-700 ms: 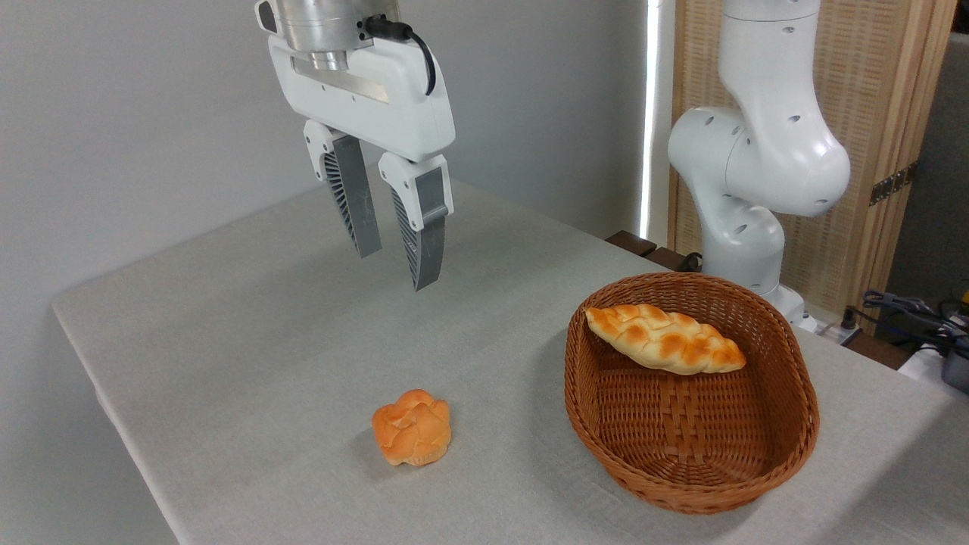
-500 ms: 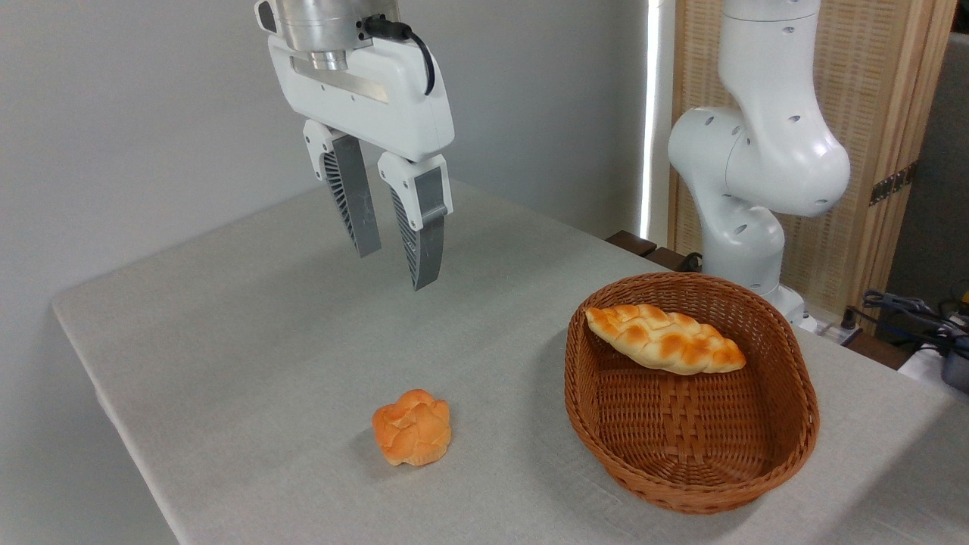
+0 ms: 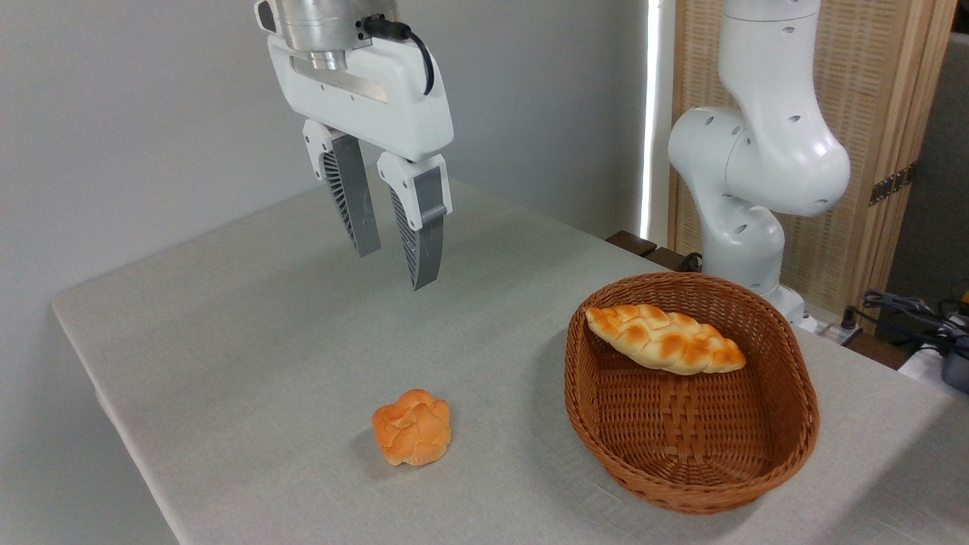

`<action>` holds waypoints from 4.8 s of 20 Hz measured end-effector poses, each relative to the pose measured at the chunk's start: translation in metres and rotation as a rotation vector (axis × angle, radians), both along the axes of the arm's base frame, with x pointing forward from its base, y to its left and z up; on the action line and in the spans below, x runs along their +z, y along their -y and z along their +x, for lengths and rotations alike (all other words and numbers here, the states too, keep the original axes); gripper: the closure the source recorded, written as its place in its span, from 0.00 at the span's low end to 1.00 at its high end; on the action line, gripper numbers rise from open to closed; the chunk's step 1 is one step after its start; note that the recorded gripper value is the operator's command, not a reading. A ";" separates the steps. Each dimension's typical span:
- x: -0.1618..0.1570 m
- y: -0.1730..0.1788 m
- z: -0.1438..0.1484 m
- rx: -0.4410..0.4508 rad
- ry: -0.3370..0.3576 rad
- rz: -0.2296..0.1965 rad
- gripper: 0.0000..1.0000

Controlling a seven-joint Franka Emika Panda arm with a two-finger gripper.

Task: Put bread into the basket
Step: 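Lower the open gripper down around the round orange bun, then close the gripper fingers on the round orange bun, then lift the bun and carry it over the wicker basket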

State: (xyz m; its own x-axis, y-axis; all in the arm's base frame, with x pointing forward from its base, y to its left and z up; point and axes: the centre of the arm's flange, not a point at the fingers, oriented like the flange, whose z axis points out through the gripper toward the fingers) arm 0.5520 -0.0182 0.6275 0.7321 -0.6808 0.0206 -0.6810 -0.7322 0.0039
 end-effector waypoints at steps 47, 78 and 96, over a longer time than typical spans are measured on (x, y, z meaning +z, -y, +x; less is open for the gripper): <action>-0.201 0.006 0.023 0.009 -0.047 -0.015 0.00; -0.056 -0.083 -0.088 -0.300 -0.218 -0.035 0.84; -0.143 -0.162 -0.112 -0.612 -0.358 -0.003 0.00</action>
